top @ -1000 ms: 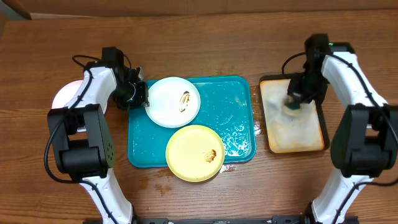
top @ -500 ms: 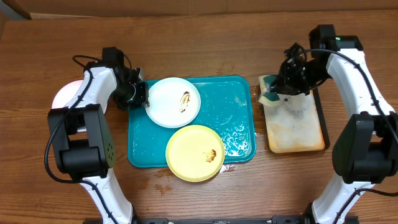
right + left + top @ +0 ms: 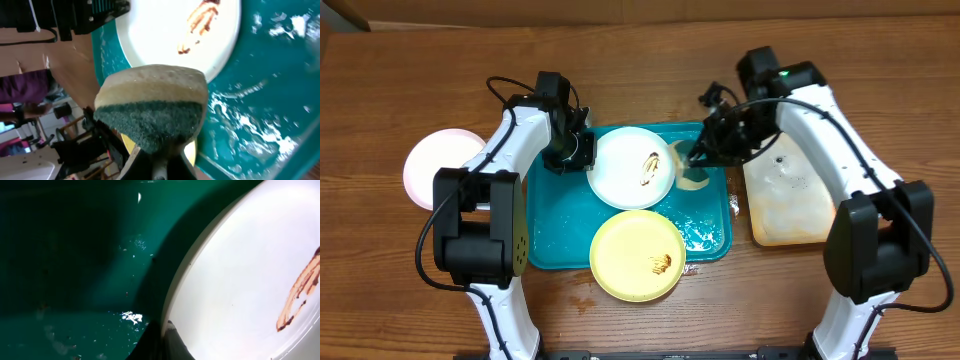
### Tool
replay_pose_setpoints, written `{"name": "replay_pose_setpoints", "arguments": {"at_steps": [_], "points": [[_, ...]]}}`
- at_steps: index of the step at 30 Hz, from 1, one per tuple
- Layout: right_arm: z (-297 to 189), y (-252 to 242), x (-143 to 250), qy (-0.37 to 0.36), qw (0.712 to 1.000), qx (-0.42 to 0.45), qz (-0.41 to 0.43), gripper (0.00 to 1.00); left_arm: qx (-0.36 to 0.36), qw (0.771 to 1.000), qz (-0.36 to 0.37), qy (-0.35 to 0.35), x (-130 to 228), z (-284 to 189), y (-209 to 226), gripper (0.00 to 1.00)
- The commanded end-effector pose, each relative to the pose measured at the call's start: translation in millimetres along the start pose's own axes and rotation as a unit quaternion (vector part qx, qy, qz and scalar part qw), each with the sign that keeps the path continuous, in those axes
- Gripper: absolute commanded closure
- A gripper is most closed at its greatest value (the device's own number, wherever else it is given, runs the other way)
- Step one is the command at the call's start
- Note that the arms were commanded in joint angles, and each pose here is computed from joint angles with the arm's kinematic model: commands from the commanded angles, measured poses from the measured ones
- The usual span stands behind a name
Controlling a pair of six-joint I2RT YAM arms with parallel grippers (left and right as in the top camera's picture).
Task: Clean dirty plates on tray and stack at the side
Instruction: 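Move the right gripper's sponge onto the white plate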
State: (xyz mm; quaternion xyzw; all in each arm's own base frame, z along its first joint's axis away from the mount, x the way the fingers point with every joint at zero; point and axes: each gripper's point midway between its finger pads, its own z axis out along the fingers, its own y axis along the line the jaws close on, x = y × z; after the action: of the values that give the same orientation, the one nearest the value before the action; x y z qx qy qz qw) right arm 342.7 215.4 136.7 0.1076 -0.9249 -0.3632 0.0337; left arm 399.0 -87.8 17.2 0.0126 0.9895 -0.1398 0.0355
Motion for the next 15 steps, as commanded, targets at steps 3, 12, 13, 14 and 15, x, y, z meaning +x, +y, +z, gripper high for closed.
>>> {"name": "replay_pose_setpoints", "arguments": {"at_steps": [3, 12, 13, 14, 15], "points": [[9.1, 19.1, -10.7, -0.023, 0.999, 0.031, -0.002, 0.96, -0.007, 1.000, -0.007, -0.022, -9.0, -18.1, -1.0, 0.96], [82.2, -10.2, -20.2, 0.007, 0.994, 0.096, 0.050, 0.96, -0.007, 1.000, -0.008, -0.017, -6.4, -17.8, -1.5, 0.96], [91.4, -11.7, -21.5, 0.009, 0.994, 0.095, 0.055, 0.96, -0.007, 1.000, -0.008, -0.017, -6.2, -17.8, -1.6, 0.96], [98.6, -13.3, -22.7, 0.011, 0.994, 0.096, 0.058, 0.96, -0.007, 1.000, -0.010, -0.017, -6.3, -17.8, -1.5, 0.96], [106.0, -15.3, -23.2, 0.013, 0.993, 0.096, 0.061, 0.96, -0.007, 1.000, -0.012, -0.017, -6.4, -17.8, -1.5, 0.96]]}}
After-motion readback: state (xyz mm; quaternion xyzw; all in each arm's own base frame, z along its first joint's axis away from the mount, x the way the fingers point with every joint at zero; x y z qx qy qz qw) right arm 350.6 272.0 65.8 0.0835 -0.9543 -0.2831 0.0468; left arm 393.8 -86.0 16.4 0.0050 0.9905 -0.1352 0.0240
